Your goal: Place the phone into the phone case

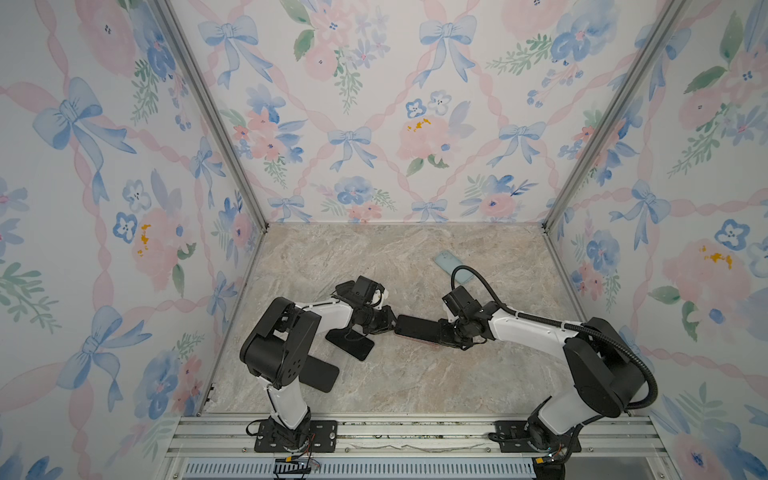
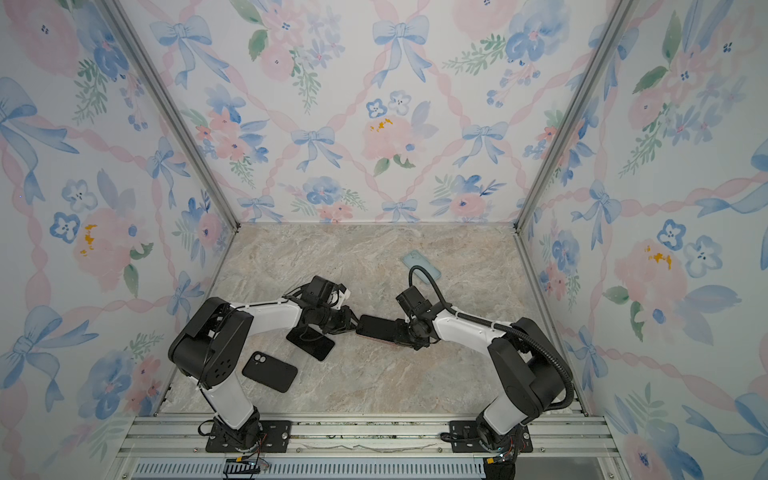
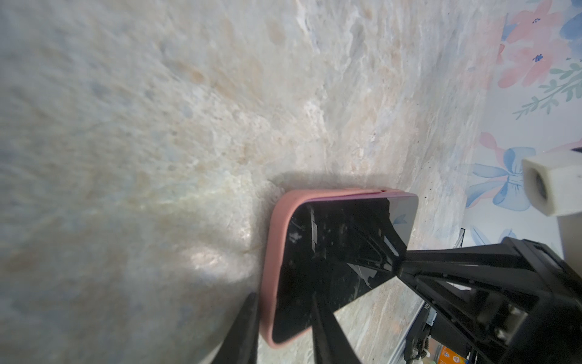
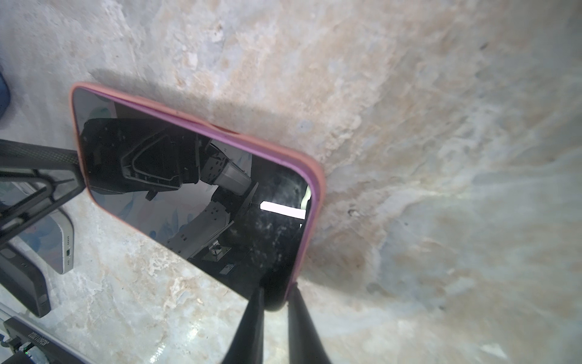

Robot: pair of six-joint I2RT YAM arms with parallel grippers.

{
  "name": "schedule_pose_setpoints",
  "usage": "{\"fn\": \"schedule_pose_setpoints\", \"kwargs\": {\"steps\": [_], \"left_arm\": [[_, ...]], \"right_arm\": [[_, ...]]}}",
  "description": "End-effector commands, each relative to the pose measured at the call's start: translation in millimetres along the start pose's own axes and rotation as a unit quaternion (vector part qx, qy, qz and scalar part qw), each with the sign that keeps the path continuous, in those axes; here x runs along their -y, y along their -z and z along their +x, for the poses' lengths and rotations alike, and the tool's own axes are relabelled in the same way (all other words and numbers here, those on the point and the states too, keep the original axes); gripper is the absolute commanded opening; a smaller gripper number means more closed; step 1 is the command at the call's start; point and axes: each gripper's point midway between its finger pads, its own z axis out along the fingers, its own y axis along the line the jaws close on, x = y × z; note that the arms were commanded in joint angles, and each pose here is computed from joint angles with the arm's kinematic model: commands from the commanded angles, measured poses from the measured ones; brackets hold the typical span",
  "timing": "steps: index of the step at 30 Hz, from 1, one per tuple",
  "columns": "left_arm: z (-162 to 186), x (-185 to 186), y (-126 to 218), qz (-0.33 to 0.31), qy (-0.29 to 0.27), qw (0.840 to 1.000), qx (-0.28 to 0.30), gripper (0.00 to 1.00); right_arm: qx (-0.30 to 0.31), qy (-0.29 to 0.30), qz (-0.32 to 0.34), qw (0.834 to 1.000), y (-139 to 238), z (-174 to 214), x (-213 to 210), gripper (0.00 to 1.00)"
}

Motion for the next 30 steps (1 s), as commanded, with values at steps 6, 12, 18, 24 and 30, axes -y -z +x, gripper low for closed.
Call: {"fn": "schedule_pose_setpoints", "kwargs": {"steps": [6, 12, 18, 24, 30], "left_arm": [[9.3, 7.9, -6.8, 0.015, -0.013, 1.0, -0.02, 0.29], [9.7, 8.2, -7.5, 0.016, -0.012, 1.0, -0.02, 0.29], [9.0, 9.5, -6.4, 0.018, -0.013, 1.0, -0.018, 0.29], [9.4, 10.1, -5.8, 0.019, -0.013, 1.0, -0.018, 0.29], [8.8, 11.9, -5.4, 0.021, -0.016, 1.0, -0.017, 0.41]], "right_arm": [[-0.034, 0.012, -0.001, 0.999, -29.1, 16.4, -6.5, 0.12], [-0.04, 0.013, 0.004, 0.999, -37.0, 20.4, -8.1, 0.1], [-0.045, 0.015, 0.018, 0.999, -42.3, 24.1, -3.9, 0.09], [-0.05, 0.017, 0.004, 0.999, -49.9, 26.7, -10.9, 0.09], [-0.049, 0.016, -0.006, 0.999, -52.4, 25.5, -14.9, 0.09]]}}
